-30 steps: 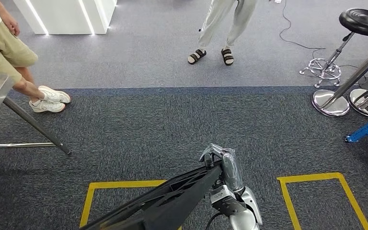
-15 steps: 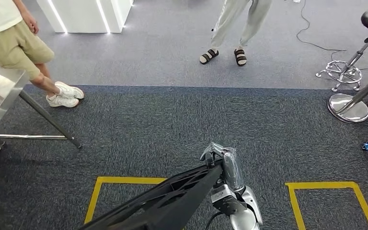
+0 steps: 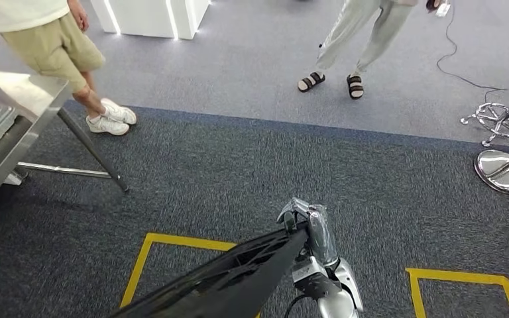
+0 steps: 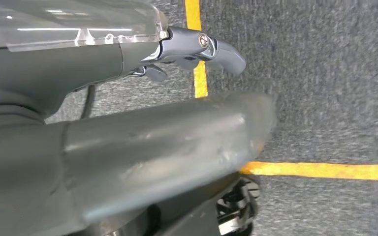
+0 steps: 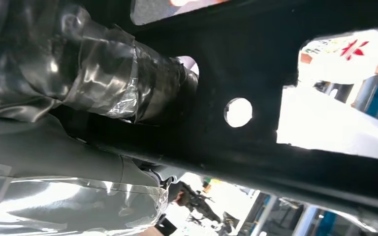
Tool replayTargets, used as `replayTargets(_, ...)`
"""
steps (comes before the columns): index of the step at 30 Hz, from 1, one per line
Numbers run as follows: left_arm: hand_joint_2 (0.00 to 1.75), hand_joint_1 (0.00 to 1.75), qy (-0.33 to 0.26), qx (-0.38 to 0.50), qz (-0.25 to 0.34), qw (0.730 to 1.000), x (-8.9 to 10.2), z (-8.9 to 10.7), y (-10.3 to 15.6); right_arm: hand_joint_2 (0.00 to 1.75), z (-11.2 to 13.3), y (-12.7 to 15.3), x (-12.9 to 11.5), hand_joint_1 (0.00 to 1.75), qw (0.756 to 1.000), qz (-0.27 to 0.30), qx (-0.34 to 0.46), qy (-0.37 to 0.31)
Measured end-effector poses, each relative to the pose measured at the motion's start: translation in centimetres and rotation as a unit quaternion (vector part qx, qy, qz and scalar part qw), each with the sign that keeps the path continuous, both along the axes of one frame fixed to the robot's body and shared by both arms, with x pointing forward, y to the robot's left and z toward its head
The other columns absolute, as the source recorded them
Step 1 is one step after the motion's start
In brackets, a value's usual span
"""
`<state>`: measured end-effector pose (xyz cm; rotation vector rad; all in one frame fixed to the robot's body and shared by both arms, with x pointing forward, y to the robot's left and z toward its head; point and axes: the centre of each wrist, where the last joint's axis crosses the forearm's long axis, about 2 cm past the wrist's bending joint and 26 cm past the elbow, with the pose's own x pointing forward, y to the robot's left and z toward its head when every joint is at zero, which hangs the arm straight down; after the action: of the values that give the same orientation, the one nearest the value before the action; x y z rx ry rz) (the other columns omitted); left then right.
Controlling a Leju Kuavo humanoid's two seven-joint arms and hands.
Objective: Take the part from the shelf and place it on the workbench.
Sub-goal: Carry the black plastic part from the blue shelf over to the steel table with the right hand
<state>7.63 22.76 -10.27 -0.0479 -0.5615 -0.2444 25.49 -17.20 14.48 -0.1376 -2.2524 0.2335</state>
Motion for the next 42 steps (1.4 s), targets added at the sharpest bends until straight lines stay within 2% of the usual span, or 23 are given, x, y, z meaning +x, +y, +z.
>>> replayTargets(42,0.0,0.0,0.002,0.004,-0.007,1.0,0.07,0.03,-0.15,0.0,-0.02,-0.3,-0.19,1.75,1.0,-0.006,-0.003,0.002)
